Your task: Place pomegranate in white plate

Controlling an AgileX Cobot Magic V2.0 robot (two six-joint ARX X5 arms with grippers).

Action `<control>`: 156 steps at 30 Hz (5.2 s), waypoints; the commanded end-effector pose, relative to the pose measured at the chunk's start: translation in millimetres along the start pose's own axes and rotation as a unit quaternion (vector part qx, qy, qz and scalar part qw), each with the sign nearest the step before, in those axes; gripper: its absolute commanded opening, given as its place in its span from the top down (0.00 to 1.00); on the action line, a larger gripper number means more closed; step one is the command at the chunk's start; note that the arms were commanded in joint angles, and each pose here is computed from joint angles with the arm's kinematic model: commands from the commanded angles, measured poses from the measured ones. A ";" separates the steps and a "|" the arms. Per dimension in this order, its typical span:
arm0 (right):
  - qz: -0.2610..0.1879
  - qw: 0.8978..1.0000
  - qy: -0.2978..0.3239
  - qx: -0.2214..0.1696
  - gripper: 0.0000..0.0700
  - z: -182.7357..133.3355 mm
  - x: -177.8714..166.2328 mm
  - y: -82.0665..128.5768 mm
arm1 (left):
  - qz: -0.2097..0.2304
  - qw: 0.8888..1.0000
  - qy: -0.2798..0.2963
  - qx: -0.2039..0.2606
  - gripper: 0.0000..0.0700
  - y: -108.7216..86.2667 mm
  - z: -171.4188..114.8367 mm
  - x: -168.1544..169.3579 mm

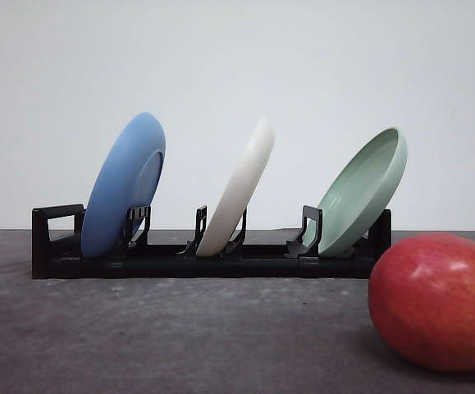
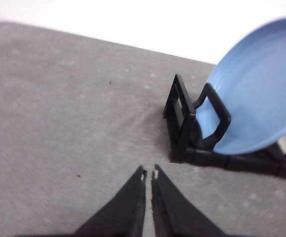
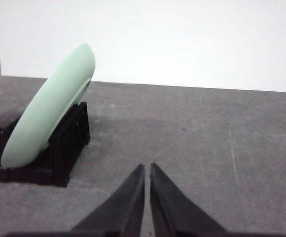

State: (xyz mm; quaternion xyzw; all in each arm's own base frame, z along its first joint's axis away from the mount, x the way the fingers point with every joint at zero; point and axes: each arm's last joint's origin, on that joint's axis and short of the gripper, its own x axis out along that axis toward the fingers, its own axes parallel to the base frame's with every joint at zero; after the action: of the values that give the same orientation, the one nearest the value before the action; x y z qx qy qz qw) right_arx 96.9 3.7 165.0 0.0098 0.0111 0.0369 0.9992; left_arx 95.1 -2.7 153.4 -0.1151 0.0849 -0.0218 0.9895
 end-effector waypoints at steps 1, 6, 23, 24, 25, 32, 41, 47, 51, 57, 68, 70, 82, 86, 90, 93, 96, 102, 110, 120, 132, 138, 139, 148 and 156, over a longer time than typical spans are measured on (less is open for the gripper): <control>0.000 0.999 -0.010 0.047 0.98 2.1 0.0 0.0 | 0.003 0.997 0.005 -0.073 1.00 1.1 -3.6 1.1; 0.004 0.988 -0.020 0.152 0.99 4.0 -0.1 0.1 | -0.004 0.992 -0.013 -0.127 1.00 0.2 0.0 1.0; 0.025 0.980 0.017 0.197 0.99 75.2 -30.7 4.6 | -0.014 0.993 -0.044 -0.110 1.00 -20.8 81.3 -40.4; 0.024 0.980 0.025 0.196 0.99 79.3 -32.7 4.9 | -0.010 0.994 -0.031 -0.103 1.00 -22.2 86.2 -43.7; 0.024 0.980 0.034 0.195 0.99 84.0 -34.6 5.2 | -0.005 0.995 -0.018 -0.097 1.00 -23.4 90.7 -46.7; 0.051 0.975 0.106 0.188 0.99 105.2 -34.7 7.9 | 0.021 0.994 0.080 -0.077 1.00 -29.2 112.7 -54.9; 0.101 0.957 0.196 0.187 0.99 100.5 -10.3 11.5 | -0.007 0.977 0.204 -0.056 1.00 -32.3 115.8 -35.6; 0.152 0.956 0.217 0.125 0.99 97.5 -5.0 21.8 | -0.040 0.968 0.246 -0.021 1.00 -36.9 112.4 -23.3; 0.189 0.949 0.230 0.105 0.99 95.9 -3.2 29.5 | -0.086 0.963 0.254 0.016 1.00 -45.8 111.4 -21.1; 0.220 0.943 0.234 0.088 0.99 95.3 -4.1 35.3 | -0.131 0.956 0.257 0.050 1.00 -55.0 114.2 -22.8; 0.225 0.946 0.222 0.073 0.57 96.8 -3.6 35.6 | -0.180 0.953 0.236 0.056 0.44 -59.3 120.0 -23.0; 0.225 0.946 0.222 0.073 0.57 96.8 -3.6 35.6 | -0.182 0.953 0.234 0.064 0.44 -59.3 120.0 -22.9; 0.226 0.945 0.223 0.075 0.57 96.8 -3.6 35.7 | -0.266 0.933 0.200 0.136 0.46 -77.6 123.3 -11.3; 0.226 0.945 0.223 0.075 0.57 96.8 -3.6 35.7 | -0.290 0.921 0.196 0.169 0.51 -92.2 120.5 3.5; 0.226 0.945 0.223 0.075 0.57 96.8 -3.6 35.7 | -0.311 0.913 0.189 0.185 0.51 -112.4 115.1 23.3; 0.226 0.945 0.223 0.075 0.57 96.8 -3.6 35.7 | -0.322 0.911 0.172 0.194 0.50 -130.3 110.1 39.4; 0.226 0.945 0.223 0.075 0.57 96.8 -3.6 35.7 | -0.325 0.912 0.152 0.200 0.50 -148.0 104.7 54.4; 0.226 0.945 0.223 0.075 0.57 96.8 -3.6 35.7 | -0.325 0.915 0.122 0.208 0.49 -183.2 92.3 85.1; 0.226 0.945 0.223 0.075 0.57 96.8 -3.6 35.6 | -0.313 0.910 0.134 0.235 0.49 -227.1 80.4 125.9; 0.226 0.945 0.223 0.075 0.57 96.8 -3.6 35.6 | -0.260 0.919 0.156 0.251 0.49 -257.7 64.2 173.0; 0.226 0.945 0.223 0.075 0.57 96.8 -3.6 35.6 | -0.241 0.921 0.172 0.254 0.59 -262.6 49.2 187.1; 0.226 0.945 0.223 0.076 0.57 96.8 -3.6 35.6 | -0.240 0.925 0.180 0.233 0.98 -263.0 48.6 186.3; 0.226 0.945 0.223 0.076 0.57 96.8 -3.6 35.6 | -0.240 0.925 0.182 0.233 0.98 -263.3 48.3 185.9; 0.226 0.945 0.224 0.076 0.57 96.7 -3.7 35.6 | -0.235 0.931 0.190 0.202 0.98 -263.3 53.3 182.1; 0.226 0.945 0.224 0.075 0.57 96.7 -3.7 35.6 | -0.241 0.941 0.160 0.173 0.98 -262.7 78.2 170.5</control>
State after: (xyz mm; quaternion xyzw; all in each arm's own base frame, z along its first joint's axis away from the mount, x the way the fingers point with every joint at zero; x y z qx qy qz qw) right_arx 93.0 36.7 257.3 0.0827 0.2459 0.2576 0.9308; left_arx 271.7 -247.3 248.2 0.0617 0.2289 -0.2852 0.9287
